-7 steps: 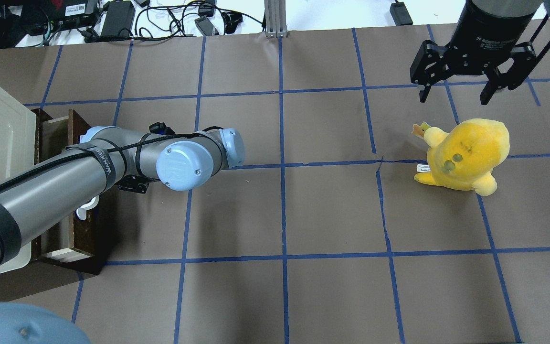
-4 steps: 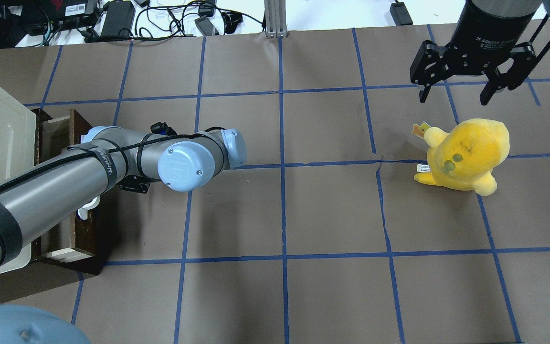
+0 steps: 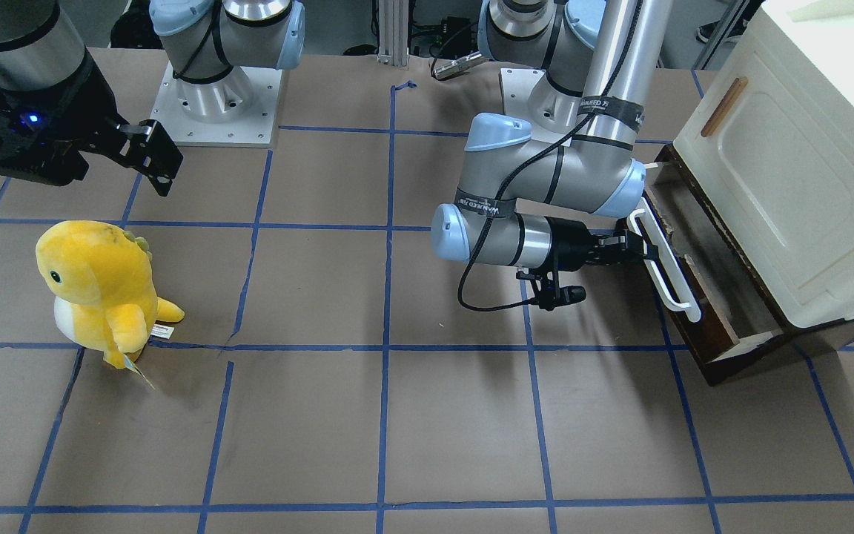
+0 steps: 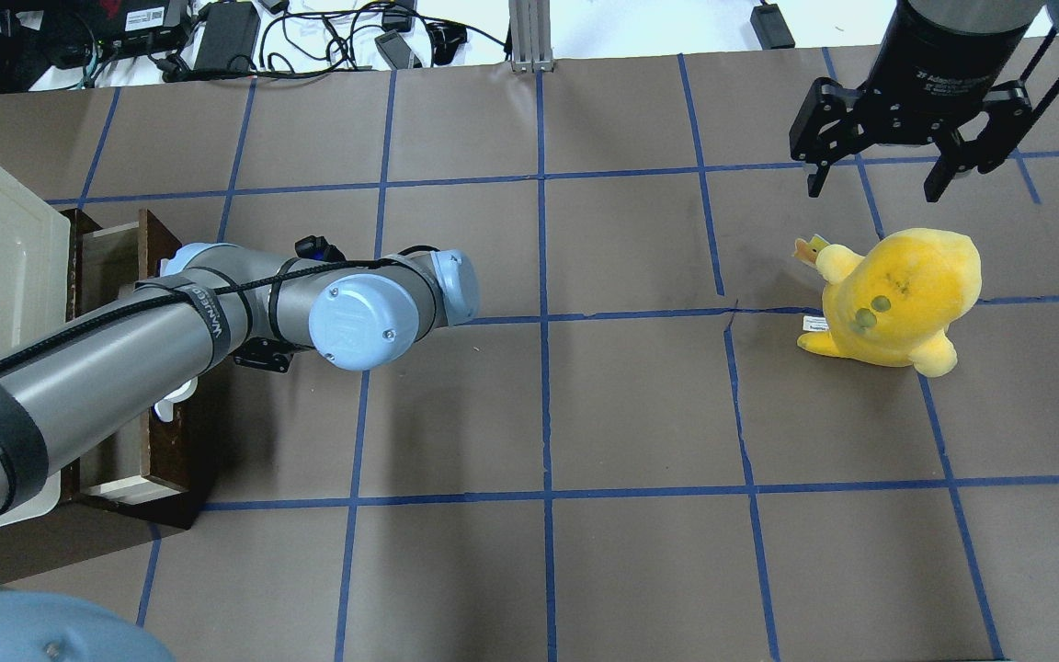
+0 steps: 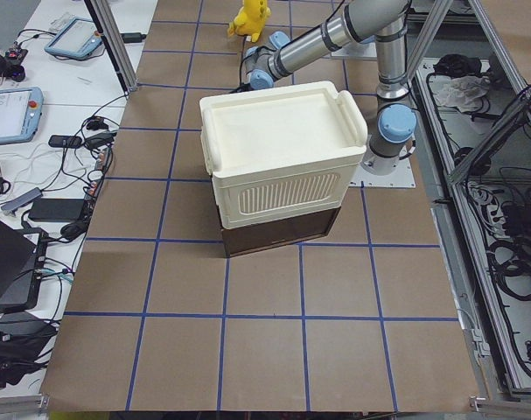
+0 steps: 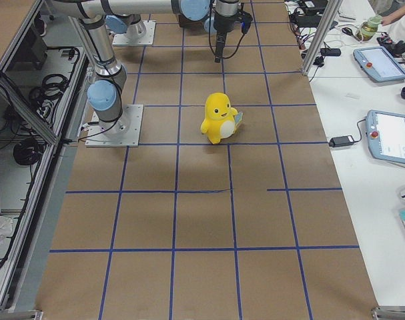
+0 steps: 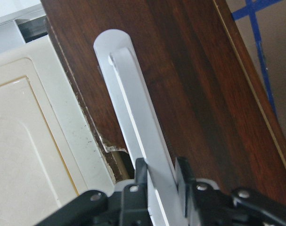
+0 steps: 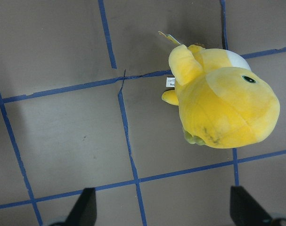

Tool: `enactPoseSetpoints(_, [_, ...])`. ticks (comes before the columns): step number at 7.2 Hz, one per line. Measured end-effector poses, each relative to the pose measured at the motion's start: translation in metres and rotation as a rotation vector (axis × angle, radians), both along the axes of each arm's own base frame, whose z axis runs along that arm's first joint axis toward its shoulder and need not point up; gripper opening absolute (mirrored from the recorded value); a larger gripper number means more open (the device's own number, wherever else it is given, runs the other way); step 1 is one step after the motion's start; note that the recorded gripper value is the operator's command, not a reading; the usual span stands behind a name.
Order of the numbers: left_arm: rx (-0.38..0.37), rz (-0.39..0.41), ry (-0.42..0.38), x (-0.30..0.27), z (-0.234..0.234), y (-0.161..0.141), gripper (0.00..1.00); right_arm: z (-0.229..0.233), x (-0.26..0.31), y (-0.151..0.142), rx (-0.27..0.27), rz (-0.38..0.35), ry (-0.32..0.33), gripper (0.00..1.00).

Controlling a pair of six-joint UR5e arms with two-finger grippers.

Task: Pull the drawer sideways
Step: 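Keep pulling the drawer outward with the left gripper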

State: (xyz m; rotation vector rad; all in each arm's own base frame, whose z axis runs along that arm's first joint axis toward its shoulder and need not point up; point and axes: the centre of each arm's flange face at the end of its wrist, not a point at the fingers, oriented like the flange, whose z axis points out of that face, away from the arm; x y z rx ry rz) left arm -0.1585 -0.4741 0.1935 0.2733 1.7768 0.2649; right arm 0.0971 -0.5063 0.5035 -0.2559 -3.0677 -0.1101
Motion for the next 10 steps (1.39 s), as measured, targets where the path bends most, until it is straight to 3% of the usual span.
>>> enactPoseSetpoints(10, [-0.004, -0.028, 0.003, -0.014, 0.003, -0.003, 0.23, 0.0, 0.0, 0.0, 0.0, 0.001, 0.0, 1.0])
